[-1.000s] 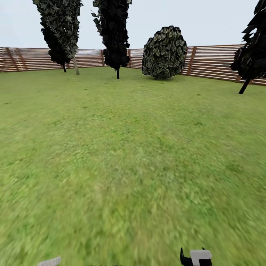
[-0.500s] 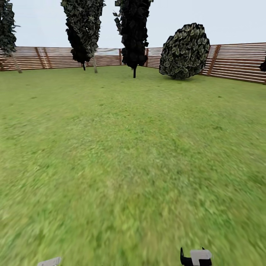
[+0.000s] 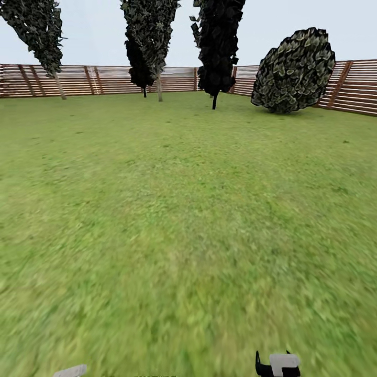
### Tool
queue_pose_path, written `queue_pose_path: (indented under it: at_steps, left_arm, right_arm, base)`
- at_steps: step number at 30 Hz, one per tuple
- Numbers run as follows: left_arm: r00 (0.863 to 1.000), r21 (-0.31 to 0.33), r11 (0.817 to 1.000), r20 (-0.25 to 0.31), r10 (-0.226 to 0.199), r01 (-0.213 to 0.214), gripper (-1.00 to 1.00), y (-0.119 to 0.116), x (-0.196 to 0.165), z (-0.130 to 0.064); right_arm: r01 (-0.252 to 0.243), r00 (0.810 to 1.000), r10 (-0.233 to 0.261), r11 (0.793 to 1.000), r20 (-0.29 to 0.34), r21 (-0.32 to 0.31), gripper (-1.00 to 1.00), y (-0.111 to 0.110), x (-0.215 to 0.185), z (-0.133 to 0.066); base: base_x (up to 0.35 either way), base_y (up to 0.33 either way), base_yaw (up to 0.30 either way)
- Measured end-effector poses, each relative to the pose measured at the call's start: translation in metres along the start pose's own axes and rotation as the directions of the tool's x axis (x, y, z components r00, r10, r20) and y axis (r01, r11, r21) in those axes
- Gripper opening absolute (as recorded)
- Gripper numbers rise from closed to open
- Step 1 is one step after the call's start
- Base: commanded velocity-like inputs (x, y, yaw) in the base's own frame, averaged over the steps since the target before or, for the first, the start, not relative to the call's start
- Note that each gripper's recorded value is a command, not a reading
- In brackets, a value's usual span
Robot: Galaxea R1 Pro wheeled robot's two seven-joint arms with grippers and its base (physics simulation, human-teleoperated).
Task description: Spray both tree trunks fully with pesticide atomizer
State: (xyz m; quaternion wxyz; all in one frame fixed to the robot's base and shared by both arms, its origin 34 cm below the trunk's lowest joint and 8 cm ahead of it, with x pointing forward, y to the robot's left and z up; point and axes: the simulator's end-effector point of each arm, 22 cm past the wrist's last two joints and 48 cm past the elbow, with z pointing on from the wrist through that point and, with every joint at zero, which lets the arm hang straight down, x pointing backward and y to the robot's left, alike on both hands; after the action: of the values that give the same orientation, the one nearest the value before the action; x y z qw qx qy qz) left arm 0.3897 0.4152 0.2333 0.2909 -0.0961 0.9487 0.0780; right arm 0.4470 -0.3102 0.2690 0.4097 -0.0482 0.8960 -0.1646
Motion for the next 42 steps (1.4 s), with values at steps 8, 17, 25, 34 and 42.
queue_pose_path:
  at_steps: [8, 17, 25, 34, 42]
  left_arm:
    - [1.0, 0.0, 1.0, -0.003, 0.001, -0.001, -1.0, 0.0, 0.0012, 0.0003]
    - [1.0, 0.0, 1.0, -0.007, 0.001, -0.001, -1.0, 0.0002, 0.0031, 0.0004]
    - [1.0, -0.001, 1.0, -0.01, 0.002, -0.002, -1.0, 0.0004, 0.0048, 0.0005]
    - [1.0, -0.001, 1.0, -0.014, 0.003, -0.003, -1.0, 0.0006, 0.0062, 0.0008]
    - [1.0, -0.002, 1.0, -0.017, 0.004, -0.004, -1.0, 0.0008, 0.0079, 0.0009]
  right_arm:
    - [0.001, 1.0, -0.001, 1.0, -0.003, -0.001, 1.0, 0.0005, 0.0015, -0.0001]
    - [0.002, 1.0, -0.002, 1.0, -0.007, -0.002, 1.0, 0.0013, 0.0032, -0.0003]
    - [0.003, 1.0, -0.003, 1.0, -0.01, -0.003, 1.0, 0.0013, 0.0048, -0.0003]
    - [0.004, 1.0, -0.004, 1.0, -0.014, -0.004, 1.0, 0.0019, 0.0067, -0.0005]
    - [0.005, 1.0, -0.005, 1.0, -0.017, -0.005, 1.0, 0.0024, 0.0081, -0.0006]
  base:
    - [0.0, 0.0, 0.276]
    - [0.0, 0.0, 0.276]
    - [0.0, 0.0, 0.276]
    - [0.0, 0.0, 0.276]
    - [0.0, 0.0, 0.276]
